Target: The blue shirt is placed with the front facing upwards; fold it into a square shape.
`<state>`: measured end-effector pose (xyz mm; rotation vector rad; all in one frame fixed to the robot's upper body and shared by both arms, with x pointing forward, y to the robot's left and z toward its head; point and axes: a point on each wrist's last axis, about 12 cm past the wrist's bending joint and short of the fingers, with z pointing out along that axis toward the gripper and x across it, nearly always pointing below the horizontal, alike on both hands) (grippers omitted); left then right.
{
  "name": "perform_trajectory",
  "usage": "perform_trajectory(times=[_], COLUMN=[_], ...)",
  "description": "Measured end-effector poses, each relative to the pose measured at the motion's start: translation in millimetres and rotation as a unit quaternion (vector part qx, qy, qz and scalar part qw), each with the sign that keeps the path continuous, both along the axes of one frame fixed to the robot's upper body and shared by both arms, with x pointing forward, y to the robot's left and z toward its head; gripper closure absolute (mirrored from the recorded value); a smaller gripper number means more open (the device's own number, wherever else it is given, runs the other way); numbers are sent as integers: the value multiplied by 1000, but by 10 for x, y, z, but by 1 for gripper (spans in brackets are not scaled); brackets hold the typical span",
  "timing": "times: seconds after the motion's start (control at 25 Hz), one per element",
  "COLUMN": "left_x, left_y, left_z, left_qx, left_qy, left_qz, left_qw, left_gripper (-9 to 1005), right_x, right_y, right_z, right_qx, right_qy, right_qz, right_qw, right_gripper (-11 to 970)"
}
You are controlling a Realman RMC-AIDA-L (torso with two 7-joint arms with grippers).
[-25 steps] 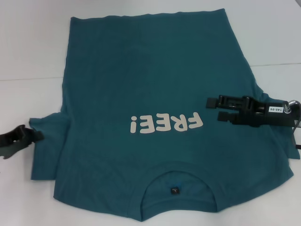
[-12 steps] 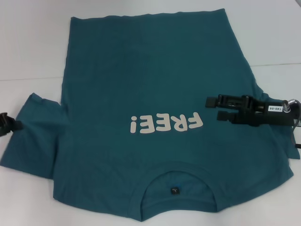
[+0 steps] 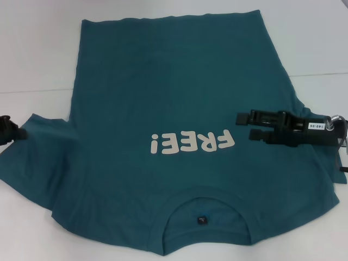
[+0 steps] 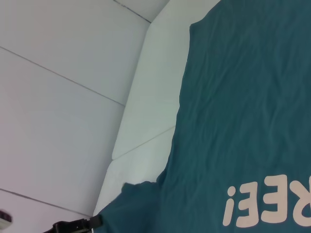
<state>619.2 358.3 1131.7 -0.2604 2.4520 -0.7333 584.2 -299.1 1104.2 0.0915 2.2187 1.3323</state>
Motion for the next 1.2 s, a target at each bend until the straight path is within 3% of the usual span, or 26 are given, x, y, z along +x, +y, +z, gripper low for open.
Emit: perform_trajectory(times=[0.24, 0.56, 1.0, 1.2], left_x=[28, 66, 67, 81], left_y=[-53, -159, -150, -293], left_z=[122, 176, 201, 233], left_qx=[15, 5, 2, 12], left_qy=[15, 23, 34, 41], left_qz=[-11, -19, -9, -17], left_qw=[1000, 1000, 999, 999], left_gripper=[996, 996, 997, 997], right_x=[0, 11, -1, 4], right_y=[4, 8, -19, -13], right_z=[-1, 2, -11, -26], right_qx=[-1, -2, -3, -5], right_qy=[0, -1, -3, -4], right_qz=[1, 0, -6, -11], right_qw=[1000, 1000, 1000, 1000], right_gripper=[48, 48, 48, 48])
